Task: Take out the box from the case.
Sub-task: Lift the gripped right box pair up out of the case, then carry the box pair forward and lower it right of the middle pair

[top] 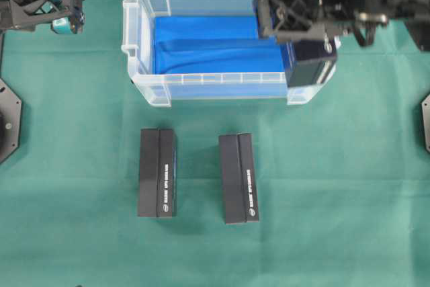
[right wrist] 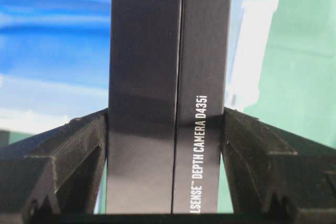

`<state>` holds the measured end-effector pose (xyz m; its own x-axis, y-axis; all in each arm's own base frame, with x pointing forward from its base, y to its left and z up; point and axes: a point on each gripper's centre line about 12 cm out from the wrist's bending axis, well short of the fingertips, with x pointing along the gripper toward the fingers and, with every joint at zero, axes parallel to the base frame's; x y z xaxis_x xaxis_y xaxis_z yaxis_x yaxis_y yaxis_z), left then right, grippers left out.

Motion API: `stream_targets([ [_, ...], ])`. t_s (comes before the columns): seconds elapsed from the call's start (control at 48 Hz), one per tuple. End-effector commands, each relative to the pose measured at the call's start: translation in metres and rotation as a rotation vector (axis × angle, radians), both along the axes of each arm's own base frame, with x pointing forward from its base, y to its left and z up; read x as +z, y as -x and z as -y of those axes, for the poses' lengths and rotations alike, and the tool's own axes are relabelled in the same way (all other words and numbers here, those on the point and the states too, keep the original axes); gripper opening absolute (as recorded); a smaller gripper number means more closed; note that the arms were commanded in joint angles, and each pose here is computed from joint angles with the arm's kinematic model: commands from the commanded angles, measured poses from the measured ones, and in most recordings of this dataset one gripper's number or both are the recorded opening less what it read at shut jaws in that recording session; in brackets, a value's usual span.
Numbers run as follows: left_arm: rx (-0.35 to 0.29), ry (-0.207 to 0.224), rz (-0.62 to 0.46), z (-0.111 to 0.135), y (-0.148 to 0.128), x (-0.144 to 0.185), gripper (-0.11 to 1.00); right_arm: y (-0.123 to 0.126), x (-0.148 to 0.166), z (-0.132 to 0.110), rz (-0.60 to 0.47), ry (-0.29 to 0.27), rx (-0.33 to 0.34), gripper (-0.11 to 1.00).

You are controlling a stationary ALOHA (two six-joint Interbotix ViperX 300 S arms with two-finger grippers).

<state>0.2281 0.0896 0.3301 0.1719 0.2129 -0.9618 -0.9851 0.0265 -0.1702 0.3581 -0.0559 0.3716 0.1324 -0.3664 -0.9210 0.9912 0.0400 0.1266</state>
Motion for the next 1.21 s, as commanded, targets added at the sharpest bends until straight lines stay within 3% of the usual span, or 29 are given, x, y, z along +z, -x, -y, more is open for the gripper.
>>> stream_targets([
  [0.0, -0.006, -0.012, 0.02, 0.001, 0.001, 0.006, 0.96, 0.008, 0.021, -0.013, 0.051, 0.003, 0.011, 0.67],
  [0.895, -0.001, -0.011, 0.018, 0.0, 0.001, 0.005, 0.96, 0.015, 0.016, -0.137, 0.096, -0.055, -0.003, 0.67],
  [1.187, -0.002, -0.011, 0.015, 0.0, 0.0, 0.004, 0.96, 0.018, 0.014, -0.155, 0.084, -0.057, -0.011, 0.67],
])
